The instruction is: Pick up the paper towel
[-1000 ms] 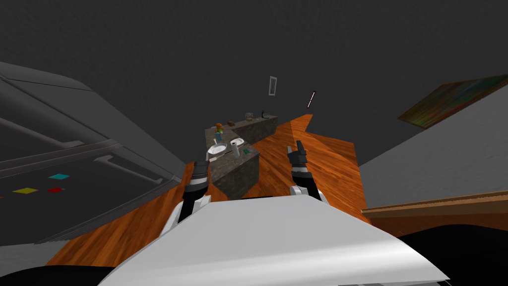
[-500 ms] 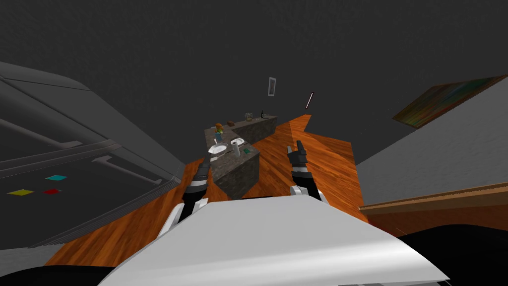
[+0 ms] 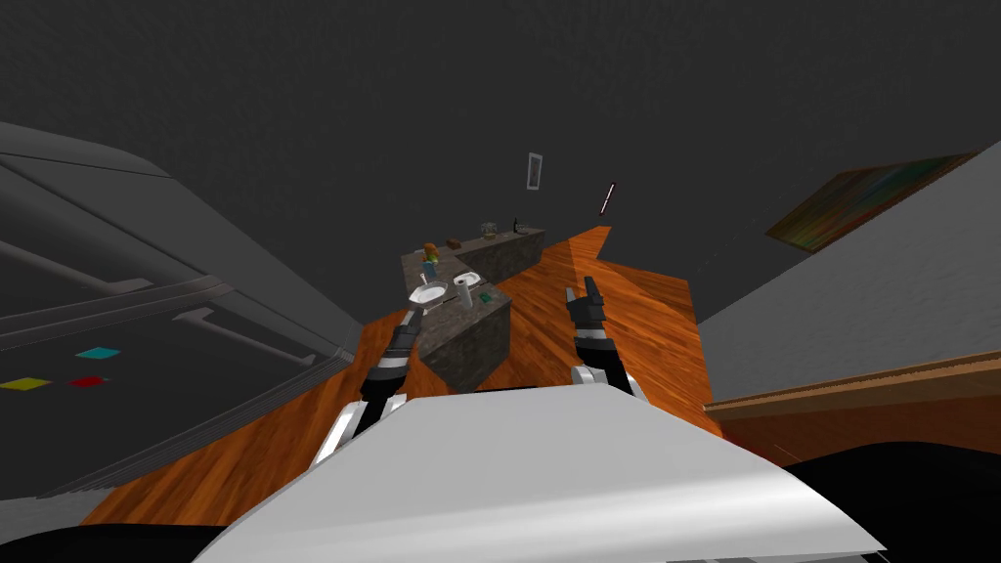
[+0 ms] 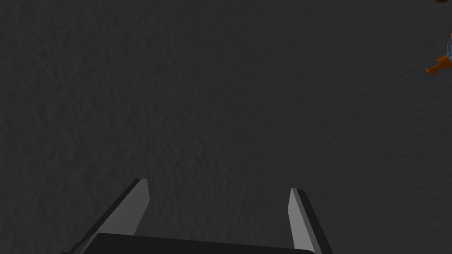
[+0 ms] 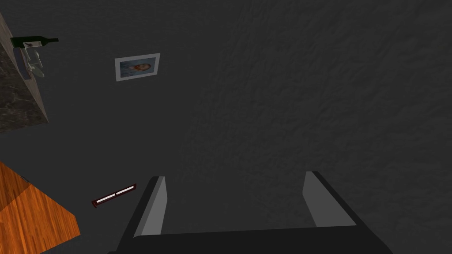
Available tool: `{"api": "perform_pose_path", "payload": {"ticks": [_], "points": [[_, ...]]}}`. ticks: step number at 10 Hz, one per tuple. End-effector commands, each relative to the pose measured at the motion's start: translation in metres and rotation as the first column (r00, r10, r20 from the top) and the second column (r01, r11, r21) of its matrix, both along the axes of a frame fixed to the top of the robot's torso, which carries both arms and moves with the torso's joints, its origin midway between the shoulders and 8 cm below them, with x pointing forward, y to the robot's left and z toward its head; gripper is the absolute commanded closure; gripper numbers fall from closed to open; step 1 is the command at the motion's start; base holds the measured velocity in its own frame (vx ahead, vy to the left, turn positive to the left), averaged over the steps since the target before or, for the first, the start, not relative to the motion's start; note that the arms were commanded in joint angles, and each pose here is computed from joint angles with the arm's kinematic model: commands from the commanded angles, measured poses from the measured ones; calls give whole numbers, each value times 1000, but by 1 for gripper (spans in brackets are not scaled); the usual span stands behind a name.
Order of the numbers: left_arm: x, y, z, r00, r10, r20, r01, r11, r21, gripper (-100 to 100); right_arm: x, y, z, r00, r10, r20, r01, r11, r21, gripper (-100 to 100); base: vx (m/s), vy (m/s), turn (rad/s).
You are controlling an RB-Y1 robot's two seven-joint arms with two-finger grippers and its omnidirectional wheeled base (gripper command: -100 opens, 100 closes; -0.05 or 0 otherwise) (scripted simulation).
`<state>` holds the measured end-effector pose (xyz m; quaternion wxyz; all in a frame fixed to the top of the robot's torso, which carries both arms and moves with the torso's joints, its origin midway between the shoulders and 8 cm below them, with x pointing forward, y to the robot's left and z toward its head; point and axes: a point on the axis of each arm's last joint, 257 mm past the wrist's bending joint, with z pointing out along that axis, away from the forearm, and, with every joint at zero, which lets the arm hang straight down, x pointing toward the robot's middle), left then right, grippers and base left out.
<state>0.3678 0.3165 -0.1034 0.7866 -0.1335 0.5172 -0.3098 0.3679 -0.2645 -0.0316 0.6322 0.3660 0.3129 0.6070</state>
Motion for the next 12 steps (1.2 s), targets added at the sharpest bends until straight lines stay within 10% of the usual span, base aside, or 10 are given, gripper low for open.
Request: {"api": "perform_pose_path", "payload": {"ticks": [1, 6, 12], "points": [[0, 3, -10, 1000, 7, -19, -7, 999, 32, -100, 0, 0, 0, 1000, 0, 0, 0, 1000, 0, 0, 12, -18, -4], [5, 21, -56, 991, 60, -117, -39, 985, 170, -100, 0, 0, 0, 1000, 0, 0, 0, 1000, 0, 0, 39, -56, -4], [7, 56, -111, 961, 144, -236, -61, 943, 327, -100, 0, 0, 0, 1000, 0, 0, 0, 1000, 0, 0, 80, -100, 16]]}}
